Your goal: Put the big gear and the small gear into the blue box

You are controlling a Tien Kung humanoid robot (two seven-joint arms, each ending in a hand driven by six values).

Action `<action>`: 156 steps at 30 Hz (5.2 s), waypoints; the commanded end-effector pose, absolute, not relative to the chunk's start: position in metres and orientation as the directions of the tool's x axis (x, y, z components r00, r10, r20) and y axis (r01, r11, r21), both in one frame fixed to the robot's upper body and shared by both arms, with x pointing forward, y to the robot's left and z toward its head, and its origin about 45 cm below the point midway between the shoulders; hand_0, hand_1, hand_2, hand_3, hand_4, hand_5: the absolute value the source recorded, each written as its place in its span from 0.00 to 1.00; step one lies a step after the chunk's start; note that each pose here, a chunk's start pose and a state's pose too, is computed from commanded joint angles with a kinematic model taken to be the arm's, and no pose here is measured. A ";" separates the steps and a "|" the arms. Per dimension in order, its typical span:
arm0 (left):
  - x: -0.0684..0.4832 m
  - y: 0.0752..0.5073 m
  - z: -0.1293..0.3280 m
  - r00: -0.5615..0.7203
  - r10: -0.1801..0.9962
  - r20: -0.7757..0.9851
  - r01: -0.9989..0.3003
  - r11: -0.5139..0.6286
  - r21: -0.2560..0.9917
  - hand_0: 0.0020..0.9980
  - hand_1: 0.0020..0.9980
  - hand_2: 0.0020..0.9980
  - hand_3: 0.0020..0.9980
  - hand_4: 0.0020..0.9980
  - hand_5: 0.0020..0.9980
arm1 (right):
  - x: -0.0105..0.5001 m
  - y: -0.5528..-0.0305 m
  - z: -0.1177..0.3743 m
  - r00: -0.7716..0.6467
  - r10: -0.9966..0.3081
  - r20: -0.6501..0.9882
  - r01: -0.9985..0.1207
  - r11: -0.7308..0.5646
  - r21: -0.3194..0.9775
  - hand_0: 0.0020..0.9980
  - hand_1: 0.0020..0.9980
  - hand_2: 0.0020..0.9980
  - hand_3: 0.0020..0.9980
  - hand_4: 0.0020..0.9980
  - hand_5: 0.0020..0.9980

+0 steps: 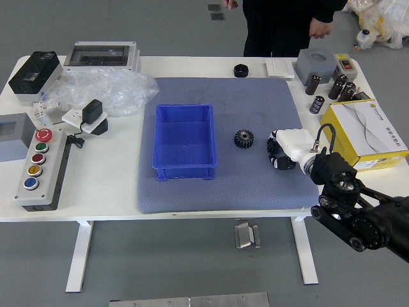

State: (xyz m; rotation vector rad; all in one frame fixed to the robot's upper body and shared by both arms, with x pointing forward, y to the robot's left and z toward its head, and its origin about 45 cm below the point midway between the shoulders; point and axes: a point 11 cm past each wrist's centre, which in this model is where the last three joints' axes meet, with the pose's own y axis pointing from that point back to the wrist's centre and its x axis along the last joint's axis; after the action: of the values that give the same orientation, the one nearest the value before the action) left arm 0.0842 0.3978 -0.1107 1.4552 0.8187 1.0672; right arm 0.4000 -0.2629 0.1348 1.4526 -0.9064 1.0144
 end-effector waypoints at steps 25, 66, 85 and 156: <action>0.083 0.398 -0.111 0.358 0.917 0.174 -0.066 -0.161 0.985 0.85 0.82 0.79 0.82 0.66 0.31 | 0.408 -0.265 0.148 0.294 -0.016 0.956 -0.951 -0.107 0.291 0.57 0.48 0.51 0.60 0.51 0.23; 0.082 0.399 -0.111 0.363 0.916 0.170 -0.057 -0.160 0.985 0.85 0.82 0.79 0.82 0.66 0.30 | 0.413 -0.116 0.245 0.102 -0.119 0.988 -0.922 -0.384 0.049 0.58 0.48 0.50 0.60 0.49 0.24; 0.082 0.400 -0.110 0.381 0.909 0.171 -0.053 -0.163 0.985 0.85 0.82 0.79 0.82 0.66 0.30 | 0.402 -0.078 0.228 0.207 -0.101 0.973 -0.878 -0.458 0.139 0.58 0.52 0.58 0.69 0.73 0.40; 0.089 0.398 -0.110 0.373 0.912 0.171 -0.066 -0.158 0.985 0.85 0.82 0.79 0.82 0.66 0.31 | 0.444 -0.209 0.171 0.417 -0.048 0.908 -0.887 -0.239 0.395 0.62 0.58 0.71 0.81 0.79 0.29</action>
State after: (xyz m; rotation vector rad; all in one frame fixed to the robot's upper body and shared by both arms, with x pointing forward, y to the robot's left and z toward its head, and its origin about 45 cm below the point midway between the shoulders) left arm 0.0886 0.3976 -0.1097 1.4626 0.8097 1.0488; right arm 0.4444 -0.2085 0.1706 1.6153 -0.8405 0.9929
